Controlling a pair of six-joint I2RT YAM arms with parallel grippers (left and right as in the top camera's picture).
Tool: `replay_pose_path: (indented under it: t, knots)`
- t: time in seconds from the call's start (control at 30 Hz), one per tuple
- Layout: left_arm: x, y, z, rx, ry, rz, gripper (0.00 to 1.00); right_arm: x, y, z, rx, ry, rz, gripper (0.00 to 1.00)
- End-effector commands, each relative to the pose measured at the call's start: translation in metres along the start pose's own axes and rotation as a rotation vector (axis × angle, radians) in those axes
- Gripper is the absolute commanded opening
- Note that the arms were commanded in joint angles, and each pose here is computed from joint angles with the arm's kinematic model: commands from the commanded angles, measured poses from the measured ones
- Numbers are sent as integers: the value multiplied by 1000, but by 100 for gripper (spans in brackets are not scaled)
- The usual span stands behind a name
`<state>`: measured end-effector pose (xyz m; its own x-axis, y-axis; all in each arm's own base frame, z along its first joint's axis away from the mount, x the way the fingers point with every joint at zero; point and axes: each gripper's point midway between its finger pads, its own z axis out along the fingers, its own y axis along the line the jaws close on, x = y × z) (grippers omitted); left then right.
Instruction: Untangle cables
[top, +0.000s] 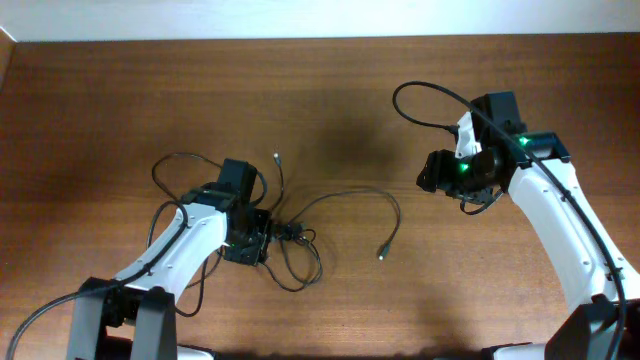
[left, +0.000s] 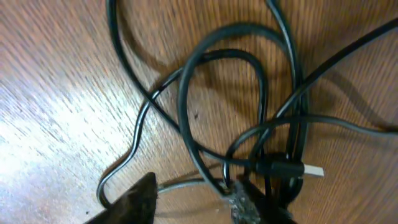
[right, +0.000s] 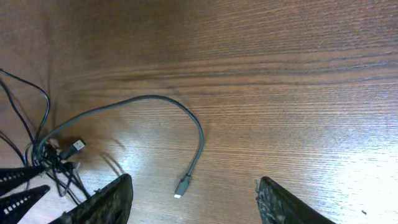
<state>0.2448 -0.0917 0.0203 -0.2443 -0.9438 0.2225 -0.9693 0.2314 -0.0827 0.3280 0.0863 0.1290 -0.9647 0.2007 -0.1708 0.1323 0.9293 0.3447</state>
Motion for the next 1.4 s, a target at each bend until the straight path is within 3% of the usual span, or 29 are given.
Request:
replay_pose_path:
  t: [0.0,0.1,0.33,0.53,0.6,0.67,0.83,1.0,1.1,1.23,1.37]
  knots:
    - [-3,1,6,-26,-33,-2,43,1,-2,-4,6,-14,-11,64]
    - [0,6,16,-64,-36,-39,47,2,-2,-4,7,-11,-9,64]
    - [7,12,24,-107,8,-46,0,3,-3,-4,10,-4,-8,64]
    - [20,-1,14,-57,105,-24,0,8,-3,-4,10,16,-2,64]
    - [23,-18,-3,19,159,9,0,21,15,-6,-97,78,7,64]
    - [24,-32,-20,94,192,5,0,41,58,-15,-362,164,-94,68]
    - [25,-57,-41,242,186,58,0,91,111,4,-647,288,-209,73]
    - [28,-75,-48,336,173,221,0,109,143,39,-740,275,-216,75]
    - [28,-78,-49,356,156,313,0,99,160,52,-692,155,-306,75]
    - [31,-79,-49,361,156,333,0,96,157,83,-443,35,-250,74]
    - [48,-85,-49,389,170,392,0,91,163,91,-346,-69,-195,62]
